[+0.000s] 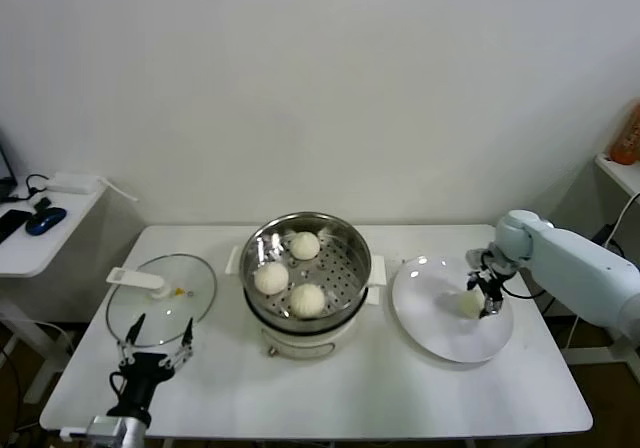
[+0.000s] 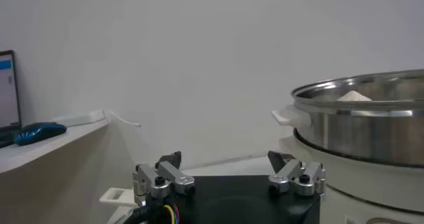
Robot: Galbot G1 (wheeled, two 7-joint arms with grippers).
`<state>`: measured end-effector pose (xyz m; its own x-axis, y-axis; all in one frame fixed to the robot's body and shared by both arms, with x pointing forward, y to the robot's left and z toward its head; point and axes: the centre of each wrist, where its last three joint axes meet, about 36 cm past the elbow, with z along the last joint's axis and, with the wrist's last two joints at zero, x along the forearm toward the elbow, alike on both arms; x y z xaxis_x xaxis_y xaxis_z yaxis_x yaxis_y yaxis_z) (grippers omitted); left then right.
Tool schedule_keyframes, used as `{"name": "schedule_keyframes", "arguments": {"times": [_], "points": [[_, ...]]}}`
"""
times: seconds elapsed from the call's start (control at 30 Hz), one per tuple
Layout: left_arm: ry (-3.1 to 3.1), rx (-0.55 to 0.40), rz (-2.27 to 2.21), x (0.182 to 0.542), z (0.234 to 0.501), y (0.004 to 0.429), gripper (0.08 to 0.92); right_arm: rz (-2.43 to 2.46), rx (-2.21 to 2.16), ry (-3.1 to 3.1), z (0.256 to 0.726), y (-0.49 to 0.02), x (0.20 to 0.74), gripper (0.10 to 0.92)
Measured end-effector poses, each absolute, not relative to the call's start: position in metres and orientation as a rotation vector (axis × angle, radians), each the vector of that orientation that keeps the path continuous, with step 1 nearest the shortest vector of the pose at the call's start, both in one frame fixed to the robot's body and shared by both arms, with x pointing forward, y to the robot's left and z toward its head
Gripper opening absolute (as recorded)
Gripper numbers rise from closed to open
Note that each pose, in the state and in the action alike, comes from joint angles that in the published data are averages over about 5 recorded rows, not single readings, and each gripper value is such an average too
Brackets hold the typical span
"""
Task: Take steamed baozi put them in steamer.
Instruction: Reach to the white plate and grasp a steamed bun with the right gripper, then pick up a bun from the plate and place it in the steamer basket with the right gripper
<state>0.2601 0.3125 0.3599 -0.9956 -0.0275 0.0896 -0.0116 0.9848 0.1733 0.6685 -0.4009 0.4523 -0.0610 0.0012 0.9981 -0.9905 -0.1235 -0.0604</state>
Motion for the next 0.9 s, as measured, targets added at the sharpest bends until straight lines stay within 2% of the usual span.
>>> {"name": "schedule_keyframes", "arguments": {"times": [0.37, 0.57, 0.9], "points": [[-3.049, 0.03, -0.262, 0.263, 0.362, 0.312, 0.823, 1.338, 1.269, -1.265, 0.496, -0.394, 0.676, 0.679], [-3.057, 0.022, -0.268, 0.265, 0.363, 0.312, 0.823, 1.342, 1.307, -1.346, 0.551, -0.366, 0.687, 0.686], [-3.056, 0.006, -0.269, 0.262, 0.359, 0.309, 0.823, 1.34, 1.403, -1.46, 0.653, -0.291, 0.701, 0.686]]}}
